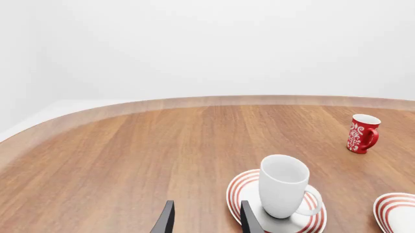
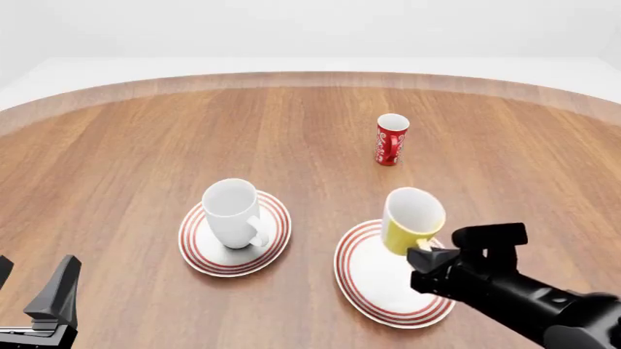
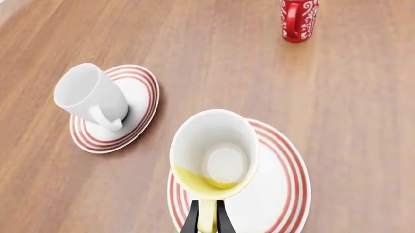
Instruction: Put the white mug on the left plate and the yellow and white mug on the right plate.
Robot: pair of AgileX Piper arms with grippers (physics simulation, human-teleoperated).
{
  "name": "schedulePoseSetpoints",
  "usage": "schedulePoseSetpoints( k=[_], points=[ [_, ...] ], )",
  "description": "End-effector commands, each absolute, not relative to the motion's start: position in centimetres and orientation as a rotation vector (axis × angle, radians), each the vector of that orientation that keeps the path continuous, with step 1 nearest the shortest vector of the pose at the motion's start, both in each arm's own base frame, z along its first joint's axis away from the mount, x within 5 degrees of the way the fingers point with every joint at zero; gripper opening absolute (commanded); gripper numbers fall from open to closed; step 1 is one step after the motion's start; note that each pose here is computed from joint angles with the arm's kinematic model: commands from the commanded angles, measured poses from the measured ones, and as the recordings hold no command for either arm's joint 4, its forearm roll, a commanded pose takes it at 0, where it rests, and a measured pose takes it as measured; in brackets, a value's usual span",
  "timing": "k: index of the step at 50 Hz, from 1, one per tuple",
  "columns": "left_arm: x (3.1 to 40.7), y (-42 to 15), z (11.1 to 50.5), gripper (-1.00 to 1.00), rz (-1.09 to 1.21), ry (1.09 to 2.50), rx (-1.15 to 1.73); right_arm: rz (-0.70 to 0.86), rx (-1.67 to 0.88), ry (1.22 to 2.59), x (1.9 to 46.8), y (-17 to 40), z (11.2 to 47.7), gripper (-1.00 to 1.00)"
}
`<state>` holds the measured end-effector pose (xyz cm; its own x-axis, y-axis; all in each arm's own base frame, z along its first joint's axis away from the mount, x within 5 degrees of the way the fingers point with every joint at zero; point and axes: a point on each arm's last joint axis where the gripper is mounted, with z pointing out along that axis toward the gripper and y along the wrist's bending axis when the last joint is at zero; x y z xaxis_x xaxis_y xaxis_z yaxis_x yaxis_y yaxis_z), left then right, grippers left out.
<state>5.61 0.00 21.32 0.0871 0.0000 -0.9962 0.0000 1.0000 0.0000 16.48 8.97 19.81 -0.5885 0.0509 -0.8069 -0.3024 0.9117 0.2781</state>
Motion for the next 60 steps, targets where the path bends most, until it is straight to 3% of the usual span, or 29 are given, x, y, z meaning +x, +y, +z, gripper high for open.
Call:
schedulePoseSetpoints(
  k=[1, 60],
  points=[
    [5.6, 0.0, 21.3, 1.00, 0.000, 1.484, 0.000, 0.495, -0.172, 2.167, 16.7, 9.2, 18.9, -1.00],
    [5.6, 0.0, 21.3, 1.00, 0.000, 1.484, 0.000, 0.485, -0.154, 2.249, 17.4, 9.8, 15.6, -1.00]
  ],
)
